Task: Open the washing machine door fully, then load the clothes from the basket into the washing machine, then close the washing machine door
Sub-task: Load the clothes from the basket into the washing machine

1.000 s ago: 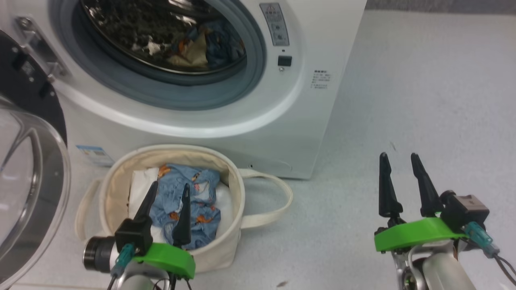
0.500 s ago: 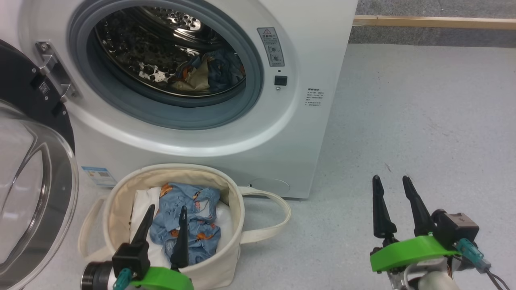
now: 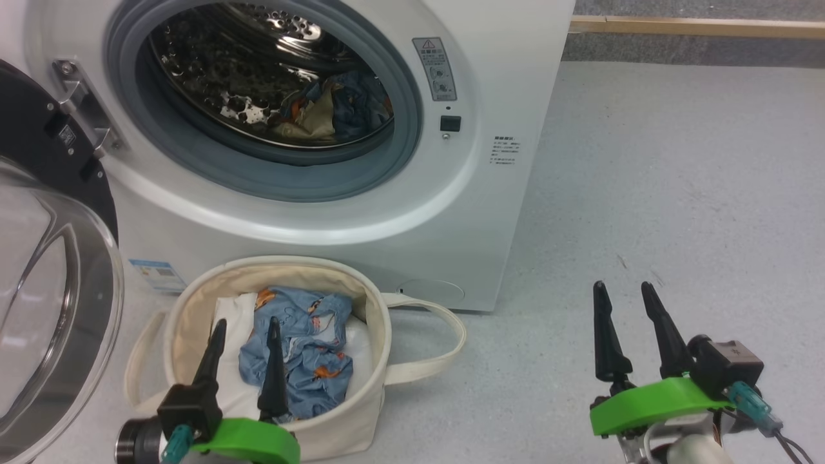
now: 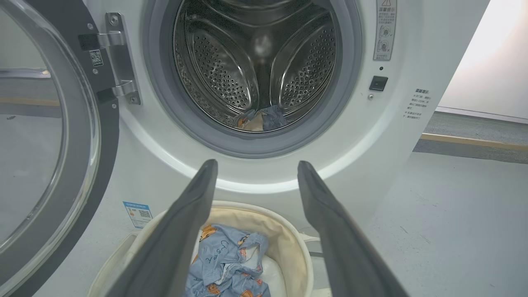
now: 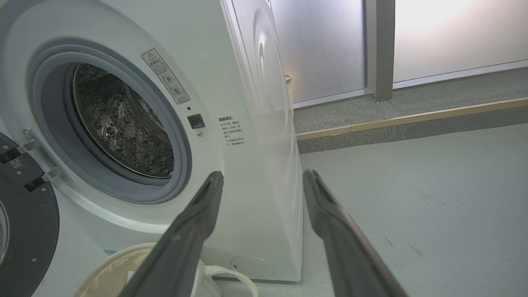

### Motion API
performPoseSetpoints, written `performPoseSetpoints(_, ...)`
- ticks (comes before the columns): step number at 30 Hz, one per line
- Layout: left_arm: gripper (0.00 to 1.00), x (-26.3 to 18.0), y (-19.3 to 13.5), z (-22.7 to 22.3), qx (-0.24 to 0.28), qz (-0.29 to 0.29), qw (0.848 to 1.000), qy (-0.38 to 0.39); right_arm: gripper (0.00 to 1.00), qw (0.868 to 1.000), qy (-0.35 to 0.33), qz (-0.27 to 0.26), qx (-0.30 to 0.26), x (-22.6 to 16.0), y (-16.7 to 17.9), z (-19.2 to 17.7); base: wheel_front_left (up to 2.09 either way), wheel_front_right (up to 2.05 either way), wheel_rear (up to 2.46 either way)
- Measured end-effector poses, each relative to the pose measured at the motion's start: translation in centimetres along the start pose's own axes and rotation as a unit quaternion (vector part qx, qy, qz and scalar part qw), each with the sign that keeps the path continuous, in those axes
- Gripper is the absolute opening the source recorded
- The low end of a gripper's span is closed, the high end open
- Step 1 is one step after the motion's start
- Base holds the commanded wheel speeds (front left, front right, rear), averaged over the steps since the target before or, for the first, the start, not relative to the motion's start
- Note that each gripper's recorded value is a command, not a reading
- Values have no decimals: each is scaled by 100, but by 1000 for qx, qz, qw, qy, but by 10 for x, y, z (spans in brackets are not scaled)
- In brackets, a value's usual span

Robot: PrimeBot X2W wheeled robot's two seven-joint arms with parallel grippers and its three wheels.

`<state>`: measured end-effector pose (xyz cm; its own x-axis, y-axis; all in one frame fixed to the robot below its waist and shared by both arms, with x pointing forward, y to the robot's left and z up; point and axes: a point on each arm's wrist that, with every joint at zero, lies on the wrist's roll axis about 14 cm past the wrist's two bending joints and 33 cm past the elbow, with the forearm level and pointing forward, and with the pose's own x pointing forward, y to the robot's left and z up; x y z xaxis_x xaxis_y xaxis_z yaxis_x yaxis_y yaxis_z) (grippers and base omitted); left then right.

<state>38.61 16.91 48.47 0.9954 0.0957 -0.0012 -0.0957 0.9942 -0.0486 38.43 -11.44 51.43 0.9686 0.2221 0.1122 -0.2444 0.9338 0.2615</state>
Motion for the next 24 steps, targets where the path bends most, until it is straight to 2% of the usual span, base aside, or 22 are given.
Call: performPoseSetpoints(24, 100, 2, -4, 2, 2, -6, 1000, -3, 100, 1000, 0, 1, 0, 1, 0, 0, 0, 0, 0)
